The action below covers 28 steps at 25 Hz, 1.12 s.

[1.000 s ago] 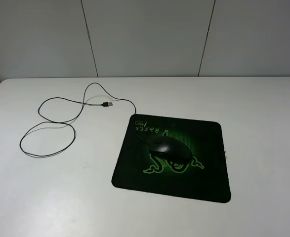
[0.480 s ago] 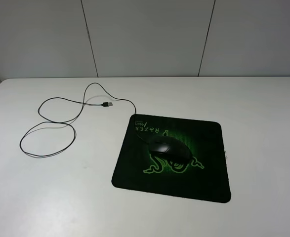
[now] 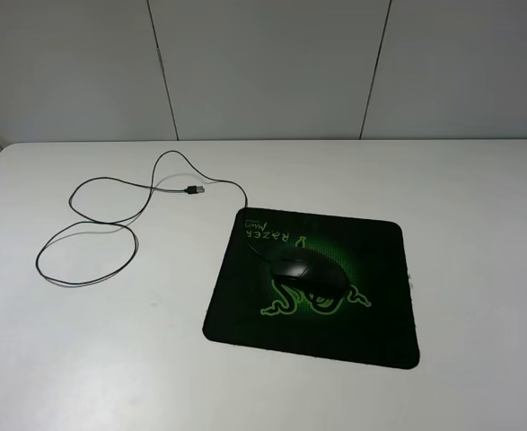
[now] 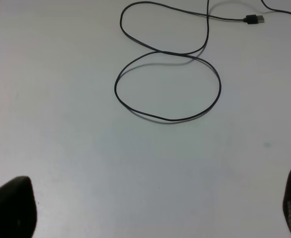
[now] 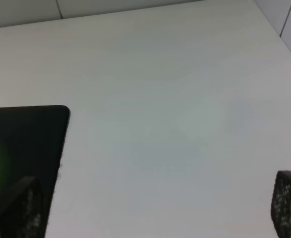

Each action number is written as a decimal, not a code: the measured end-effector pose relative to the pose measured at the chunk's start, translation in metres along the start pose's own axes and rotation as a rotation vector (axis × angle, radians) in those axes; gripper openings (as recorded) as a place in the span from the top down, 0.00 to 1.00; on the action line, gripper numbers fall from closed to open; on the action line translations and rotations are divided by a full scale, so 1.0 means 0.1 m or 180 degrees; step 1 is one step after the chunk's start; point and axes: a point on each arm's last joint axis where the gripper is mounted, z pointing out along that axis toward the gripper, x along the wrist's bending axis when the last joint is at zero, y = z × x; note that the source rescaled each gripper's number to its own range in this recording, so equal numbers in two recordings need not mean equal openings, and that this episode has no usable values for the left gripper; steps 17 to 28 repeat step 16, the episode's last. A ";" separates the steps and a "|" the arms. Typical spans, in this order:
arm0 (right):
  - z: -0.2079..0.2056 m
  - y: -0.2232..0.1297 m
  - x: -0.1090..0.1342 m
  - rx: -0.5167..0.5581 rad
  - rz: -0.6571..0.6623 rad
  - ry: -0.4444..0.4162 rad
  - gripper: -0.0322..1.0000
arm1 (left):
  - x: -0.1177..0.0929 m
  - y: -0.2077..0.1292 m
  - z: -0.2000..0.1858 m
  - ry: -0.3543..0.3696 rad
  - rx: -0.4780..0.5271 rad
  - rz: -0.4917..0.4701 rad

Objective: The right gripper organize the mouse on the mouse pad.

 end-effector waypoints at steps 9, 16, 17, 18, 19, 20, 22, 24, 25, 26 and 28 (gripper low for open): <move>0.00 0.00 0.00 0.0000 0.0000 0.0000 0.00 | 0.00 0.00 0.00 0.0000 0.0000 0.0000; 0.00 0.00 0.00 0.0000 0.0000 0.0000 0.00 | 0.00 0.00 0.00 0.0000 0.0000 0.0000; 0.00 0.00 0.00 0.0000 0.0000 0.0000 0.00 | 0.00 0.00 0.00 0.0000 0.0000 0.0000; 0.00 0.00 0.00 0.0000 0.0000 0.0000 0.00 | 0.00 0.00 0.00 0.0000 0.0000 0.0000; 0.00 0.00 0.00 0.0000 0.0000 0.0000 0.00 | 0.00 0.00 0.00 0.0000 0.0000 0.0000; 0.00 0.00 0.00 0.0000 0.0000 0.0000 0.00 | 0.00 0.00 0.00 0.0000 0.0000 0.0000; 0.00 0.00 0.00 0.0000 0.0000 0.0000 0.00 | 0.00 0.00 0.00 0.0000 0.0000 0.0000; 0.00 0.00 0.00 0.0000 0.0000 0.0000 0.00 | 0.00 0.00 0.00 0.0000 0.0000 0.0000; 0.00 0.00 0.00 0.0000 0.0000 0.0000 0.00 | 0.00 0.00 0.00 0.0000 0.0000 0.0000; 0.00 0.00 0.00 0.0000 0.0000 0.0000 0.00 | 0.00 0.00 0.00 0.0000 0.0000 0.0000; 0.00 0.00 0.00 0.0000 0.0000 0.0000 0.00 | 0.00 0.00 0.00 0.0000 0.0000 0.0000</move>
